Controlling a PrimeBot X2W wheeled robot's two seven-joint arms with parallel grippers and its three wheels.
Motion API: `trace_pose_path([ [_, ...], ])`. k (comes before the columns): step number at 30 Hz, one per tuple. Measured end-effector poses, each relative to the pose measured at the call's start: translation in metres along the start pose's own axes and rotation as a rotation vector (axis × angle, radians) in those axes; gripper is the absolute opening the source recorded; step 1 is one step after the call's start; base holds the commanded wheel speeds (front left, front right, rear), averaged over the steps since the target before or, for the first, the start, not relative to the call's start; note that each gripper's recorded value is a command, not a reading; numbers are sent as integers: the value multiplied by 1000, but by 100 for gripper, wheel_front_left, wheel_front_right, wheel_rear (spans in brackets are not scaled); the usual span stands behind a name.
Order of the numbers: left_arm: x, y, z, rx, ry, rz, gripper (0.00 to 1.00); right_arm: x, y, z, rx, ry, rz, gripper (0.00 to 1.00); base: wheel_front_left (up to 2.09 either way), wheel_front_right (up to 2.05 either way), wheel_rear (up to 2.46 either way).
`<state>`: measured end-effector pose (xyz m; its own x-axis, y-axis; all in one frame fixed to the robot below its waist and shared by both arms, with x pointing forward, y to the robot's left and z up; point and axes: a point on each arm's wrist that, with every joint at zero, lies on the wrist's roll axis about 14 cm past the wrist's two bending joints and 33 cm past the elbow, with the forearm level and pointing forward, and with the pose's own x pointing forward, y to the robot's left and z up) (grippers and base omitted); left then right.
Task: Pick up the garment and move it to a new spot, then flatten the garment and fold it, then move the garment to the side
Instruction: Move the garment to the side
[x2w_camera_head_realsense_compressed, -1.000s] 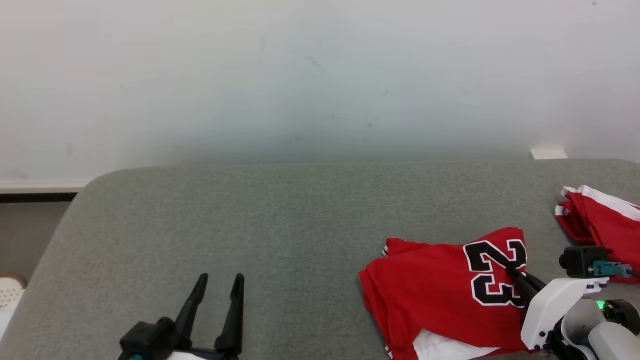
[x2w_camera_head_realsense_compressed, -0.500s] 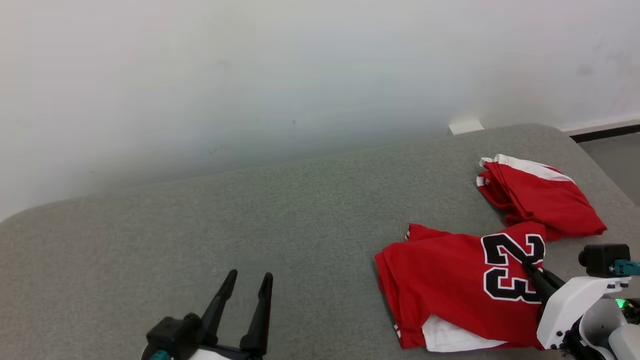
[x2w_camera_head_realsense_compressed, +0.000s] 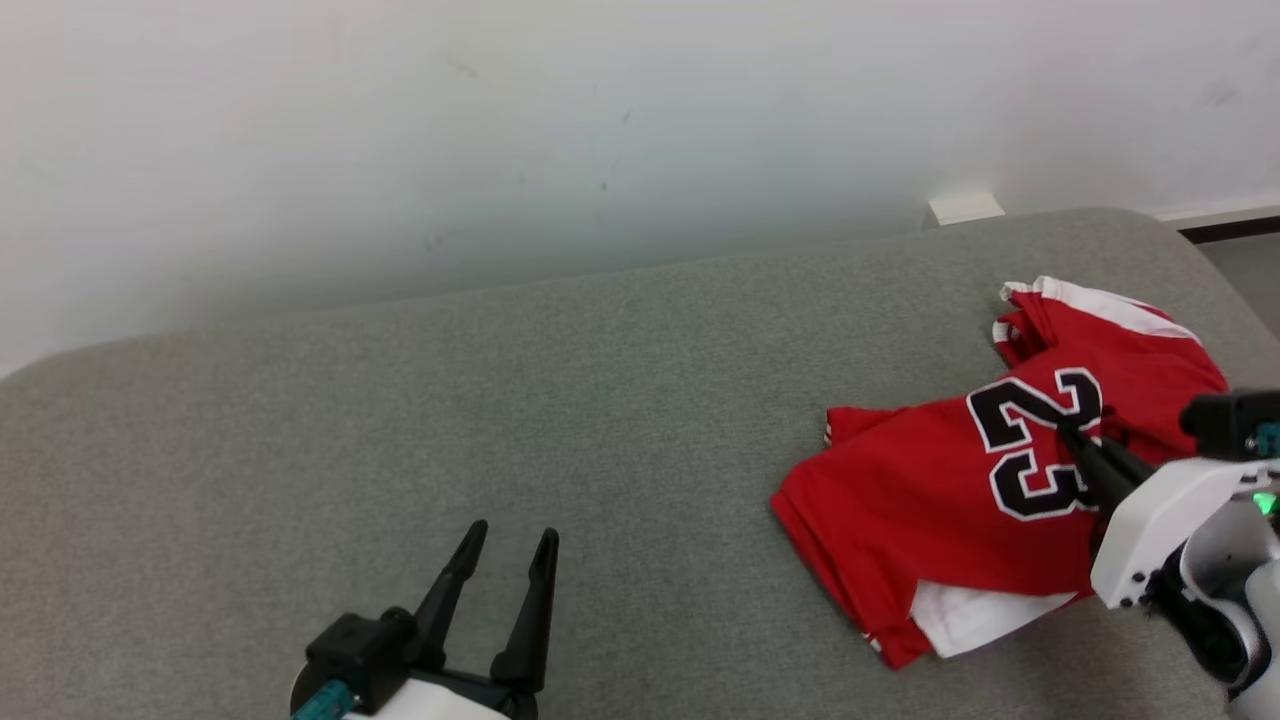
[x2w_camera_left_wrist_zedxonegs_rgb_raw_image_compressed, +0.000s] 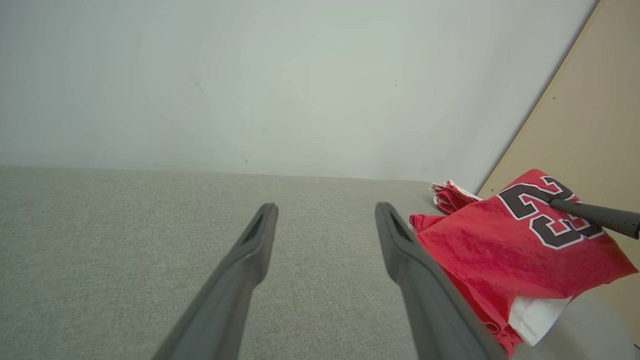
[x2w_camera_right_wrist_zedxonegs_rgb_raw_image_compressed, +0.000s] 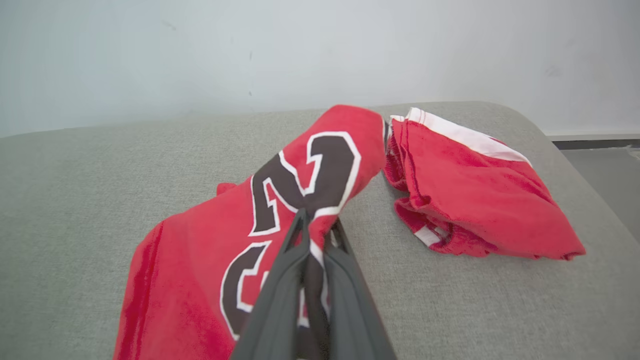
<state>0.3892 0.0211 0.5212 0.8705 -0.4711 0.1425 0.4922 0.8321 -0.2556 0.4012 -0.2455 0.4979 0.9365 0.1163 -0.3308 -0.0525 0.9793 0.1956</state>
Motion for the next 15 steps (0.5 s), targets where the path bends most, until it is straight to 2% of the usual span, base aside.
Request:
trace_pose_path([
  [3, 4, 8, -5, 7, 11, 14, 100, 16, -4, 18, -32, 2, 1, 0, 0, 0, 0],
  [15, 7, 40, -33, 2, 81, 78, 100, 51, -63, 64, -144, 21, -114, 0, 0, 0, 0],
])
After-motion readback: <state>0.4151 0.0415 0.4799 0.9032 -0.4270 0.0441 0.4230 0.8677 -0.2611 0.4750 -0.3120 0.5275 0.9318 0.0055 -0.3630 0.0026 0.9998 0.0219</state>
